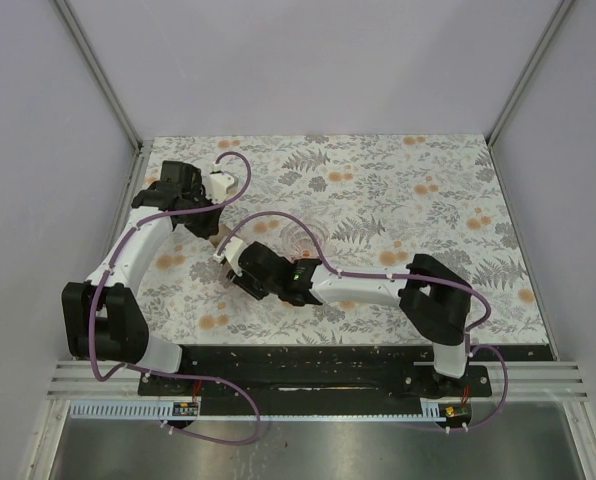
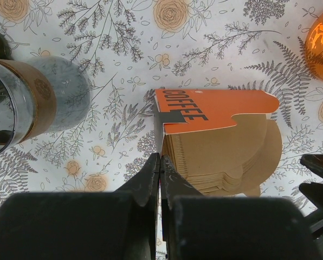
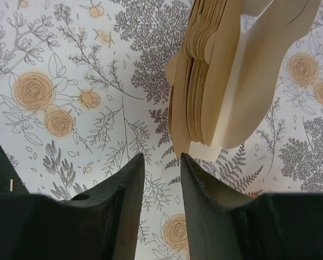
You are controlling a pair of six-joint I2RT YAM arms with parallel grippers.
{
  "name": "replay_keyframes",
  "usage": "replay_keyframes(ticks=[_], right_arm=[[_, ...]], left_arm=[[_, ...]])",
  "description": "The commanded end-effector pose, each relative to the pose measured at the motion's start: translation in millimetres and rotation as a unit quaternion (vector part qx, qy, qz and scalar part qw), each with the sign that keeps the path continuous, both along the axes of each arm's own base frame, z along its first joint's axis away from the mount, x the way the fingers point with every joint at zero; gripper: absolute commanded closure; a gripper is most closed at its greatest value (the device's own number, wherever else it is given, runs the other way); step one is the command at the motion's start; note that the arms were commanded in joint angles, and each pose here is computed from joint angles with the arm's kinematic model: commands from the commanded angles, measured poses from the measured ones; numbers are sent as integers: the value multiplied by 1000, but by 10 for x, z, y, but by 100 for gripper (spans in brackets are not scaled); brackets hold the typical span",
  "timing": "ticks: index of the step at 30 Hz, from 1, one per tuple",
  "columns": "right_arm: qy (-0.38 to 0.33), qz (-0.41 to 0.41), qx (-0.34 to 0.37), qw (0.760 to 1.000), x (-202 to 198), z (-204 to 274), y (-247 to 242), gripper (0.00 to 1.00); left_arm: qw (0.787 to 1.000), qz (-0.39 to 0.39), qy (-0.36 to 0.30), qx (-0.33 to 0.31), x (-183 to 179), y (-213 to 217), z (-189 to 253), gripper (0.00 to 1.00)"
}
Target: Place the coffee filter in the dripper
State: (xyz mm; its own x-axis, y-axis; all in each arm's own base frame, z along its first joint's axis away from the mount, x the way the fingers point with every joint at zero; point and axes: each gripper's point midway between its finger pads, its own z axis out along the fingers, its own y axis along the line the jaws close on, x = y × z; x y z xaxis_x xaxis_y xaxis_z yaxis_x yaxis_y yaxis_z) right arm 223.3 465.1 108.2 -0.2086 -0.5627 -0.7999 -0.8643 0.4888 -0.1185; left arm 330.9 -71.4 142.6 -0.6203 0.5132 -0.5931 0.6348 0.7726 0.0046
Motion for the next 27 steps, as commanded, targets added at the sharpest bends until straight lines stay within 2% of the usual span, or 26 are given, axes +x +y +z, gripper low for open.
replay_keyframes(ticks=[1,6,13,16,19,26,27], right_arm=[[-12,-18,14,1000,78,85,133,59],[-20,-39,-2,999,160,-37,94,63],[-27,-55,-24,998,219,-180,37,76],[-22,-50,-28,998,201,-218,39,85],[-20,-52,-30,998,195,-234,23,100],[-18,-59,-19,998,175,-160,-22,99],[-18,-57,-18,998,154,-160,-27,91]], left_arm=[[1000,-1,-22,-11,65,-45,86,100],[1000,-2,-21,-9,55,-40,74,100],[1000,-3,-21,-10,59,-43,75,100],[1000,-3,-21,-11,53,-48,80,100],[1000,0,-23,-10,62,-36,90,100],[1000,4,-26,-9,63,-31,113,100],[1000,3,-26,-10,62,-36,114,100]])
